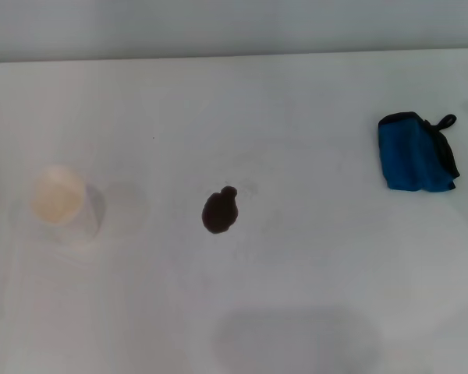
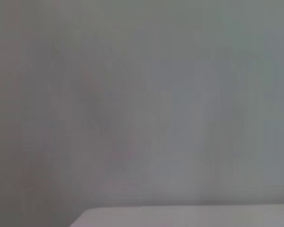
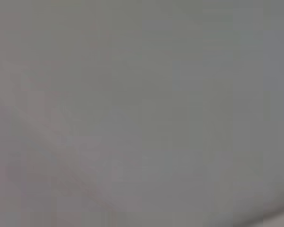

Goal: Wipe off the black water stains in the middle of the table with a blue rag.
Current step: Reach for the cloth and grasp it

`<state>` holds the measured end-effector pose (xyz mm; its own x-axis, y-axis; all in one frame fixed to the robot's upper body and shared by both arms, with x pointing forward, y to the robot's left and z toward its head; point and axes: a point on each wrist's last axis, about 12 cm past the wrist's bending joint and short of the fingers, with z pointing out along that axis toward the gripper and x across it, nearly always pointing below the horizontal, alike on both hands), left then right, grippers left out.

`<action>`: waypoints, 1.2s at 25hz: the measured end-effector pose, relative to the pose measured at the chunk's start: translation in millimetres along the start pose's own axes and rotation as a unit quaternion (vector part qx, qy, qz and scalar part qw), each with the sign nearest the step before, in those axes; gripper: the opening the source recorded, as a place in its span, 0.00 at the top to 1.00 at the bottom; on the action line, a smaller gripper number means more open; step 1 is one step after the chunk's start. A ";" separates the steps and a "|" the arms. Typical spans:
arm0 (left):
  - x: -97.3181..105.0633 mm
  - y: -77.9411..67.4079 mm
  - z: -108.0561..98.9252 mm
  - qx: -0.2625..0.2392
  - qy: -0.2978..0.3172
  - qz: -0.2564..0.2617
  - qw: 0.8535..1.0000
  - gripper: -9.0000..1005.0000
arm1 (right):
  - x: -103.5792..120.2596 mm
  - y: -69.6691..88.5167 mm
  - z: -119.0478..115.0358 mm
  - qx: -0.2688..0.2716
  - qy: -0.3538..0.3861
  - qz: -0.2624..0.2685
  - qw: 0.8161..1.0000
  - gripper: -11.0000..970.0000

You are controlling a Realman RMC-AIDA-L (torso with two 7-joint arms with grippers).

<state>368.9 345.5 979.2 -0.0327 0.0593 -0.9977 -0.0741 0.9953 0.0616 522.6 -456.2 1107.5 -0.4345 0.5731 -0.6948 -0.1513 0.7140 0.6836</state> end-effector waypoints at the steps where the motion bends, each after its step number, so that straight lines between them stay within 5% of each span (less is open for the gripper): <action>1: -0.5 -0.6 2.2 0.002 -0.002 0.000 1.000 0.12 | -9.9 5.0 7.6 0.000 0.035 -0.003 0.999 0.32; 8: -5.6 -3.4 18.2 0.014 -0.015 0.005 1.000 0.12 | -48.0 53.2 46.5 0.001 0.225 -0.080 0.971 0.32; 12: -8.7 -4.9 26.9 0.021 -0.023 0.008 0.999 0.12 | -48.5 84.4 71.4 0.034 0.317 -0.152 0.936 0.32; 23: -15.6 -6.0 42.4 0.038 -0.040 0.020 0.998 0.12 | 3.8 148.8 140.9 0.177 0.464 -0.351 0.794 0.33; 30: -14.8 -8.5 42.3 0.041 -0.038 0.023 0.998 0.12 | 32.0 158.1 166.7 0.202 0.500 -0.394 0.744 0.33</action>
<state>412.2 339.4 992.3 0.0418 0.1073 -0.9933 0.0084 0.9941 0.1077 632.8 -257.9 1156.1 -0.8265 -0.5291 -0.1923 -0.5170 0.8485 -0.1124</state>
